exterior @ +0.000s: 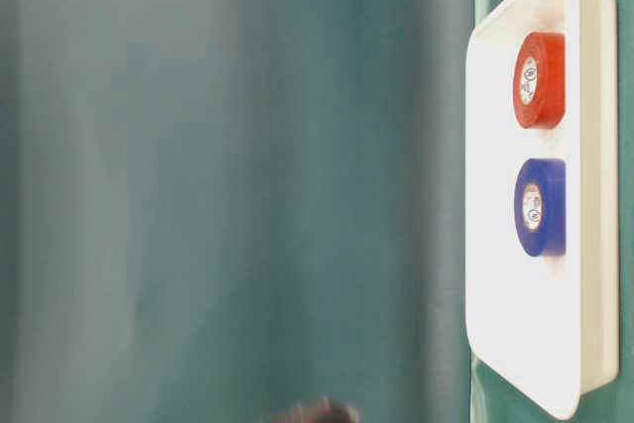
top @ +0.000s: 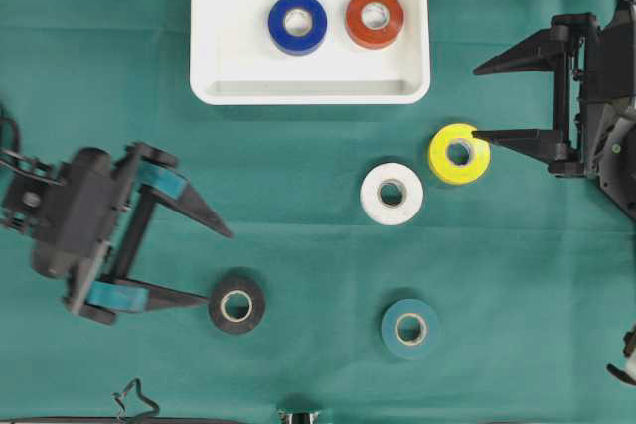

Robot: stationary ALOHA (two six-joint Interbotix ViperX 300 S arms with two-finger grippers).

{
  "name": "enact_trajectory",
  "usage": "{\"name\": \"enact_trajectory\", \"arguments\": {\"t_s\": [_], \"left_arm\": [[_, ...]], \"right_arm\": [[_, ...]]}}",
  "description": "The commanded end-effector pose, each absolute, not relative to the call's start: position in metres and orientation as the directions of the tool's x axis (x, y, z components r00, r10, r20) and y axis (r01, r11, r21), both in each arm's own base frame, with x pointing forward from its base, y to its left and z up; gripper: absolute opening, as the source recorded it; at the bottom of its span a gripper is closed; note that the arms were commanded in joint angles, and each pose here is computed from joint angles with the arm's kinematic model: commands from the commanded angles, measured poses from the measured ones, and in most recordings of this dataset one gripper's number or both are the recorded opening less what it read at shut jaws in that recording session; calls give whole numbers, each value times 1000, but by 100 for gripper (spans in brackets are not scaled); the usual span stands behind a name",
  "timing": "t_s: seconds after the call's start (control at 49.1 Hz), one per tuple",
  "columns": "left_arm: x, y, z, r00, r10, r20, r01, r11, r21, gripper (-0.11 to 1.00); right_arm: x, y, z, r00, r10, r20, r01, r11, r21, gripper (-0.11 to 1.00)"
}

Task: Pick up the tape from a random location and place it into the white case.
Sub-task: 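Move the open left gripper toward the black tape roll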

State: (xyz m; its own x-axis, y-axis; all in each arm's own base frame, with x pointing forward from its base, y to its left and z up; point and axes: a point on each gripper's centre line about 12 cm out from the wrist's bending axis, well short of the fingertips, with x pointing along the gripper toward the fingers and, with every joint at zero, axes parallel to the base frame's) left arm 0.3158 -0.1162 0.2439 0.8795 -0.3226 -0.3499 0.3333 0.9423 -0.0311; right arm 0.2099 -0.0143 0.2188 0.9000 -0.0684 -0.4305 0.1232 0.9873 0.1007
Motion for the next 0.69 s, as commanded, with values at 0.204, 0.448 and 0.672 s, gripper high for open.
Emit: {"name": "enact_trajectory", "arguments": {"t_s": [0.204,0.448,0.672], "left_arm": [[349,-130,263,889,-330,-317,338,941,-29,95],[348,-129,258,878,-324,-351,336,941,-28,95],[347,-128,258,874,-323,-364,333,942,-37,95]], "right_arm": [[214,-14,230,913,-68,-403,118,988,100,85],[214,-14,230,913,-68,-403,118,988,100,85],[214,-14,230,913,-68,-403,118,988,100,85]]}}
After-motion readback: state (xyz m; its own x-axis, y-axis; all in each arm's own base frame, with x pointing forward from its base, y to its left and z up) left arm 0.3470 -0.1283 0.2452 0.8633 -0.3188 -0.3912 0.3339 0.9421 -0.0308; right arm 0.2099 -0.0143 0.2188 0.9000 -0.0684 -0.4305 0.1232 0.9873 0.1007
